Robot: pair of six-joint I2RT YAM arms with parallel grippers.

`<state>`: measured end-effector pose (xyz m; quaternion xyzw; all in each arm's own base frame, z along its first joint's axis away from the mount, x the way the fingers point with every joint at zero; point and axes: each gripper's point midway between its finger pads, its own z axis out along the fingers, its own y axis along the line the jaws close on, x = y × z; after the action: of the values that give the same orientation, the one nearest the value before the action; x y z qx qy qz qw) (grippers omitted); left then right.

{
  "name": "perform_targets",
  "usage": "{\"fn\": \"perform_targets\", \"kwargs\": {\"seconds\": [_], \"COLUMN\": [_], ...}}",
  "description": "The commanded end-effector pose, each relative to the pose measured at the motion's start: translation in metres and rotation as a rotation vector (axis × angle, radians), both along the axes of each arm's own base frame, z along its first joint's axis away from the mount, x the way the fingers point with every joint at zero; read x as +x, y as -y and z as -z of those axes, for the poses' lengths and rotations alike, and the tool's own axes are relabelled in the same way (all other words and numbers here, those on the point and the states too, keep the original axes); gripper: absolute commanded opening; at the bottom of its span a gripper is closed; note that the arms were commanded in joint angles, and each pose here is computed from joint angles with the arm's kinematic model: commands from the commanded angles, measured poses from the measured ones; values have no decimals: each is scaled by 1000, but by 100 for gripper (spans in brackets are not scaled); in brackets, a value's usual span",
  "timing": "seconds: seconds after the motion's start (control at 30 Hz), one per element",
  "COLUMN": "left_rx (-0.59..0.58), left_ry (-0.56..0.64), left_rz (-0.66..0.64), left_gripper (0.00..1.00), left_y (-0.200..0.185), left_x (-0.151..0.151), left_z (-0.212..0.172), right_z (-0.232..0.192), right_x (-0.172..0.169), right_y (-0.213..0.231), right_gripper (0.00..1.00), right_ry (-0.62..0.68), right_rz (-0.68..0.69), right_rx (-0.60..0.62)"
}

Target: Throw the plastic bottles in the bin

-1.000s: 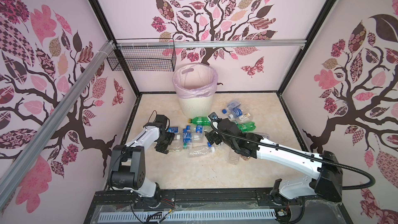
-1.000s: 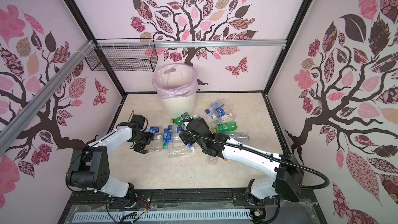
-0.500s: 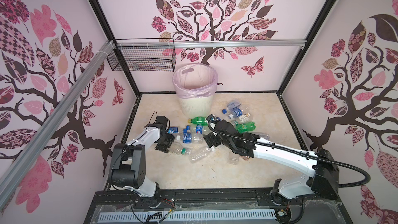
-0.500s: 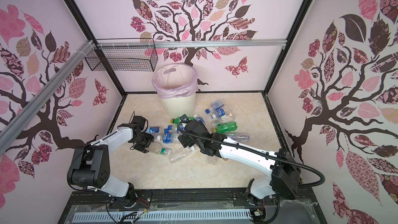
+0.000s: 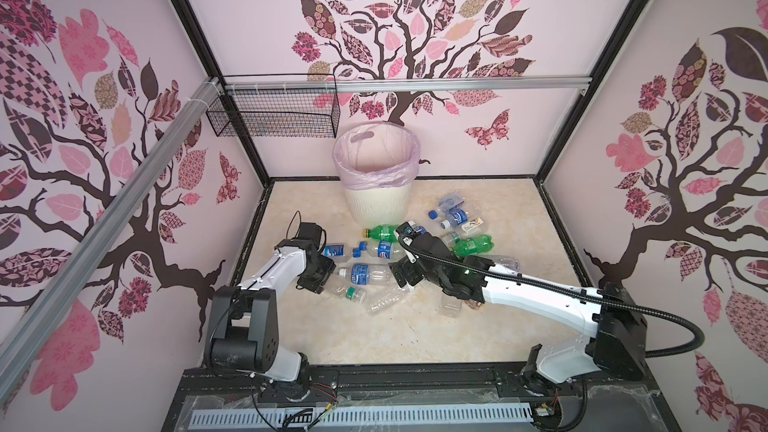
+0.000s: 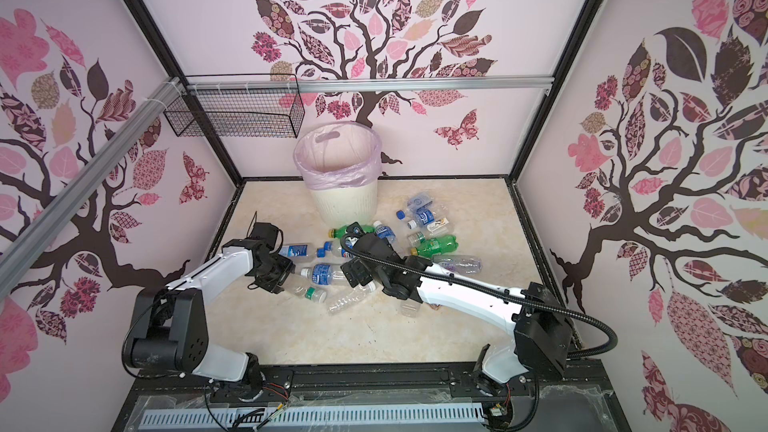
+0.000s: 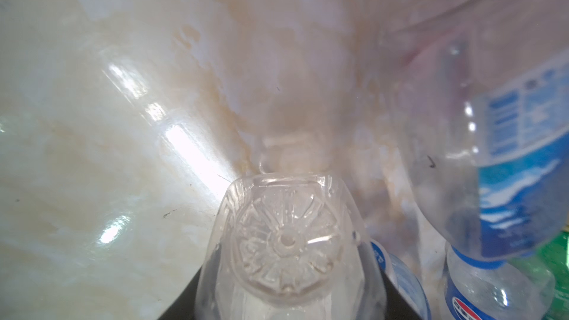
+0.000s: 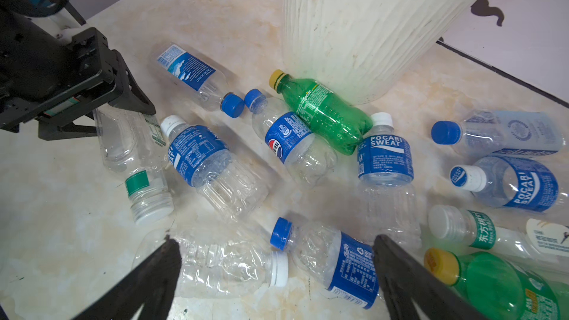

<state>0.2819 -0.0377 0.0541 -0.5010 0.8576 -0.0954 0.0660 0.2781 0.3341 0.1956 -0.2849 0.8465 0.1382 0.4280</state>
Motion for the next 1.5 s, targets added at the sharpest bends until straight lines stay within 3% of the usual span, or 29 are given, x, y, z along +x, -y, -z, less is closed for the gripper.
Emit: {"fn": "perform_targets", "kwargs": {"seconds": [0.0,0.23,0.47,0.53,0.8,1.17,1.47], "left_rx": [51,95,-34,-44,-150,-252,-316], "left_ry": [95,326,693,748,898,992,1004], "left_rz": [82,238,458,496,629,647,637], "left_gripper": [40,40,43,44,44,45,45], "left_y": [-6,6,62,74,126,141,146], "left_x": [11,41,70,71,65,57,50], "left_z": [-26,-88,-171,-188,-242,-276,-281], "right_z": [-8,-24,-51,-61,-92,-122,-135], "right_x": [-2,1,10,11,18,21,22], "right_y": [-15,-30,-35,-34,-35,-46,-62], "right_gripper": [99,99,100,99,99,90,81], "right_ry": [-51,-114,-189,-177,-144,-103,-97], "right_rz": [-18,-32,-49,-55,-91,-165,-224], "right_rx": [51,144,303,328,434,536,605]}}
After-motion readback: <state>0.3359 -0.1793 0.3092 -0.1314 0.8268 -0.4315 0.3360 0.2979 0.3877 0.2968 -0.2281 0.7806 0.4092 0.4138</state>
